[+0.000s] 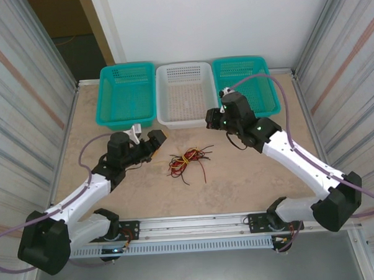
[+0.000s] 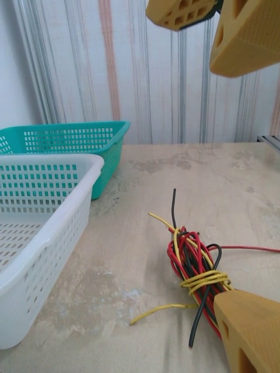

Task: Untangle the cables

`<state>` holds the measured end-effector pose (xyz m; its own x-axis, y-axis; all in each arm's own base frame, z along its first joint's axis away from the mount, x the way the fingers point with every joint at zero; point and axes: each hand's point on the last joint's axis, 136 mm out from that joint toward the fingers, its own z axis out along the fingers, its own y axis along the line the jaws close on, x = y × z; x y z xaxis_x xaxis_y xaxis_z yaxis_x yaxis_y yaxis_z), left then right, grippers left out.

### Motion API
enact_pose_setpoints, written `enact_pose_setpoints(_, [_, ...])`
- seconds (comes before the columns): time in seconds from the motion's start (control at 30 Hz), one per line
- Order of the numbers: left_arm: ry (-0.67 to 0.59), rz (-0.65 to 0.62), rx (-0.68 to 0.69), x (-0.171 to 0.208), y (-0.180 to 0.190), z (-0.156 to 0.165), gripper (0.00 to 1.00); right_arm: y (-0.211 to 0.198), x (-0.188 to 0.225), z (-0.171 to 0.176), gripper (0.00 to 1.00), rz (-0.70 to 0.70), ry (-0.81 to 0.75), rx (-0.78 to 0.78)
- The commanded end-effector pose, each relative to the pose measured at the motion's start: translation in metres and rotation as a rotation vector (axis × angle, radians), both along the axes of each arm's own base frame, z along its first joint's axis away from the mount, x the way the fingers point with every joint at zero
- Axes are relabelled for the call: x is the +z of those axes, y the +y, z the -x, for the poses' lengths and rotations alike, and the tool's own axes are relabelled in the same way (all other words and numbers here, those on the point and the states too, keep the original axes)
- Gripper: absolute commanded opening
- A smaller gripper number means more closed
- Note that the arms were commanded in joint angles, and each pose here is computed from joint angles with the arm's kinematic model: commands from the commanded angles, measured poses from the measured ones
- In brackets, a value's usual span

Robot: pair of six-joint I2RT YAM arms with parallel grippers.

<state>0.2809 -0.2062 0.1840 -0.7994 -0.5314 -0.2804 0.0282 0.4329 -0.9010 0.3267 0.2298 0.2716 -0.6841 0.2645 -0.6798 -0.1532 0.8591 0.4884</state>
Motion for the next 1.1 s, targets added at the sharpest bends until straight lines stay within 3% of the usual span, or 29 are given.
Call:
enact_pose_setpoints(0.0, [0.010,0.008,0.021,0.007,0.002,0.000,0.90,0.000,-0.040,0.004,0.44,0.079,0.163,-0.007])
enact_pose_setpoints(0.13, [0.093,-0.071,0.065,-0.019,0.014,0.004,0.88,0.022,-0.101,0.022,0.68,0.171,0.330,0.037])
enact_pose_setpoints(0.2, [0.121,-0.058,0.069,-0.028,0.015,0.007,0.85,0.027,-0.129,0.029,0.72,0.207,0.409,0.036])
enact_pose_setpoints(0.4, [0.196,-0.065,0.052,-0.048,0.016,0.016,0.81,0.046,-0.191,0.038,0.74,0.140,0.598,0.030])
enact_pose_setpoints(0.67, [0.230,-0.058,0.048,-0.058,0.016,0.021,0.81,0.055,-0.233,0.031,0.75,0.107,0.729,-0.044])
enact_pose_setpoints(0.77, [0.246,-0.053,0.046,-0.062,0.015,0.021,0.81,0.060,-0.243,0.031,0.65,0.093,0.754,-0.046])
enact_pose_setpoints(0.97, [0.257,-0.048,0.053,-0.067,0.015,0.020,0.79,0.054,-0.257,0.028,0.21,0.058,0.790,-0.066])
enact_pose_setpoints(1.07, [0.249,-0.034,0.052,-0.064,0.014,0.019,0.79,0.053,-0.248,0.023,0.09,0.006,0.754,-0.060])
